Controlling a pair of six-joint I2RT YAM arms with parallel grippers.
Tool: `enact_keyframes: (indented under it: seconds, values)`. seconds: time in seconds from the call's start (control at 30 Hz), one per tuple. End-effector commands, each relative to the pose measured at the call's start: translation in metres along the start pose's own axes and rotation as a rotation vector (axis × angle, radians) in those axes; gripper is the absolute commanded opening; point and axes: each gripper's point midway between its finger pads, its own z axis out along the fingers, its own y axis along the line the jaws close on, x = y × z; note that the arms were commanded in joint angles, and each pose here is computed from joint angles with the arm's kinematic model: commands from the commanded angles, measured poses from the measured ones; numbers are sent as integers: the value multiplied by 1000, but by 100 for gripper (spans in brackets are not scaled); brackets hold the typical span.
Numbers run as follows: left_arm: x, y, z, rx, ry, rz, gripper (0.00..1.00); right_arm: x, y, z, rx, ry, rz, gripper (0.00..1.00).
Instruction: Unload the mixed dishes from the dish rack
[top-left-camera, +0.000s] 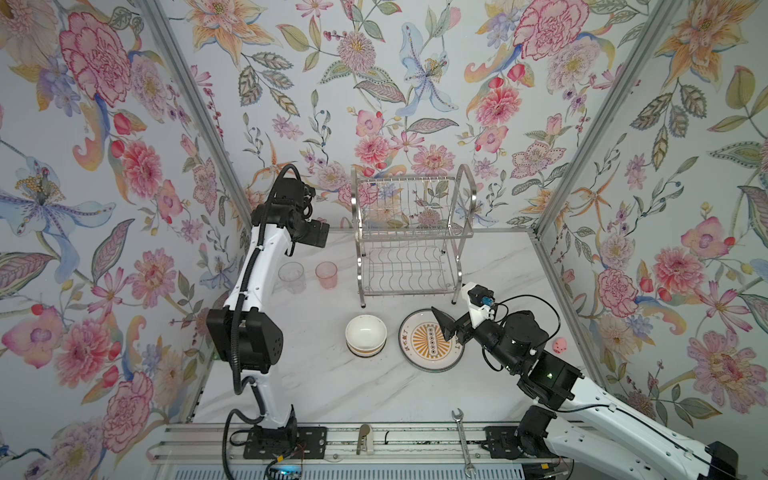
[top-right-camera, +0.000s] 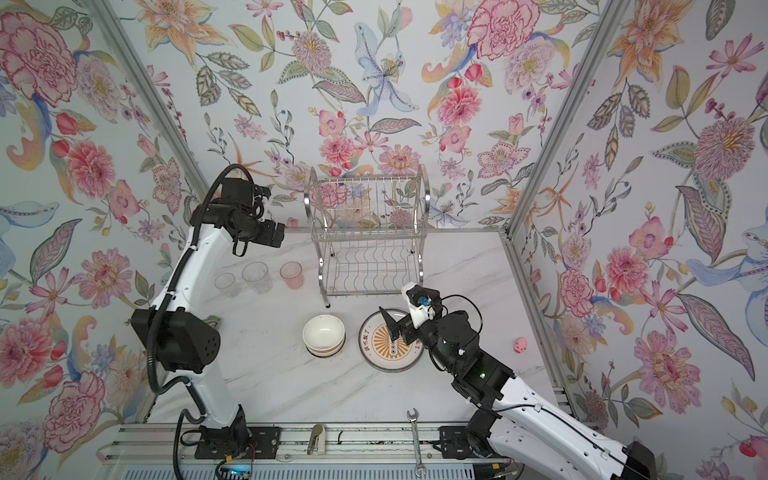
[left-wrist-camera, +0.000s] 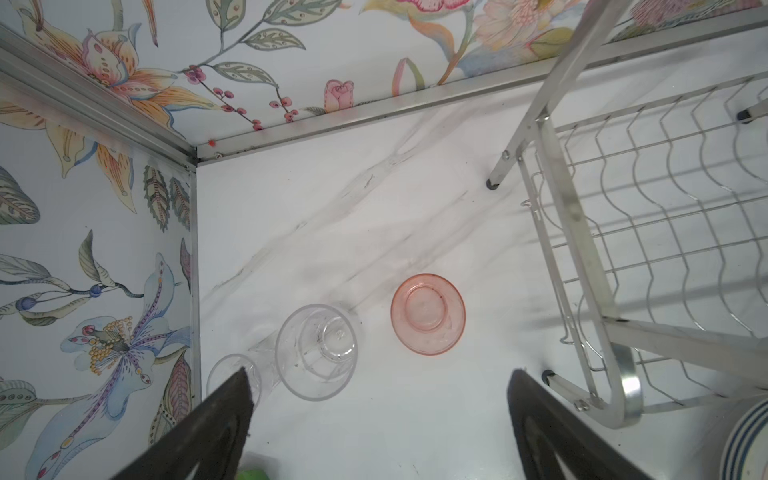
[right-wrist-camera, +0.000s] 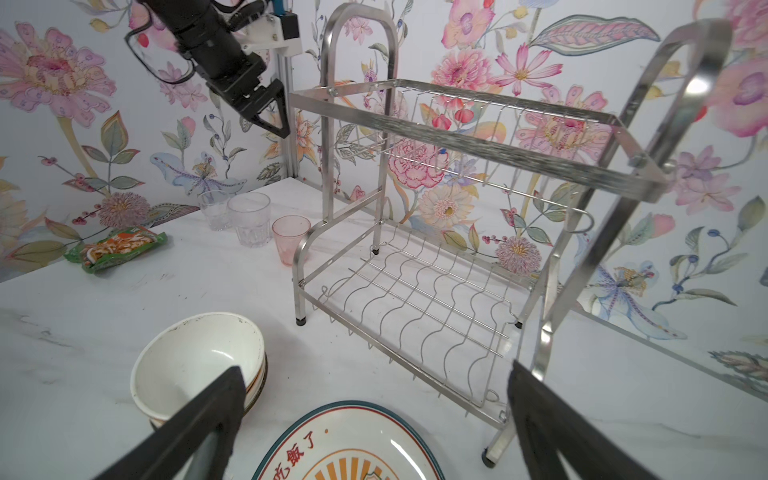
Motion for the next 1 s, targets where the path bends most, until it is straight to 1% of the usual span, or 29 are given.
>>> enact_keyframes:
  seconds: [0.0, 0.1, 0.17, 0.23, 0.3, 0.37, 0.4, 0.43, 0.53, 0.6, 0.73, 0.83, 0.97]
  values:
    - [-14, -21, -31, 66, -170, 16, 99, 7, -23, -7, 94, 8, 49, 99]
    - [-5, -25, -57, 61, -293, 21, 99, 10, -43, -14, 157, 5, 75, 99]
    - [8, -24, -66, 40, -364, 22, 99, 13, -56, -19, 204, 9, 90, 99]
    - [23, -25, -79, 30, -460, 21, 99, 18, -68, -25, 244, 12, 87, 99]
    - [37, -28, -90, 18, -564, 30, 99, 25, -88, -33, 328, 22, 84, 99]
    - [60, -24, -96, -32, -653, 28, 99, 34, -102, -39, 393, 34, 85, 99]
    - [68, -20, -101, -65, -703, 10, 99, 40, -107, -42, 407, 41, 84, 99]
    - [77, -15, -104, -104, -727, -7, 99, 44, -111, -45, 421, 45, 81, 99]
    - [102, -8, -104, -166, -754, -19, 99, 61, -125, -53, 482, 60, 93, 99]
    - [116, -9, -99, -182, -765, 3, 99, 71, -138, -59, 543, 69, 113, 99]
    - [144, -2, -82, -252, -756, 2, 100, 85, -160, -74, 637, 68, 154, 99]
    - [157, -3, -67, -271, -740, 16, 99, 101, -176, -85, 714, 58, 197, 99]
    - [166, 5, -54, -311, -744, -46, 99, 125, -196, -101, 825, 33, 280, 99]
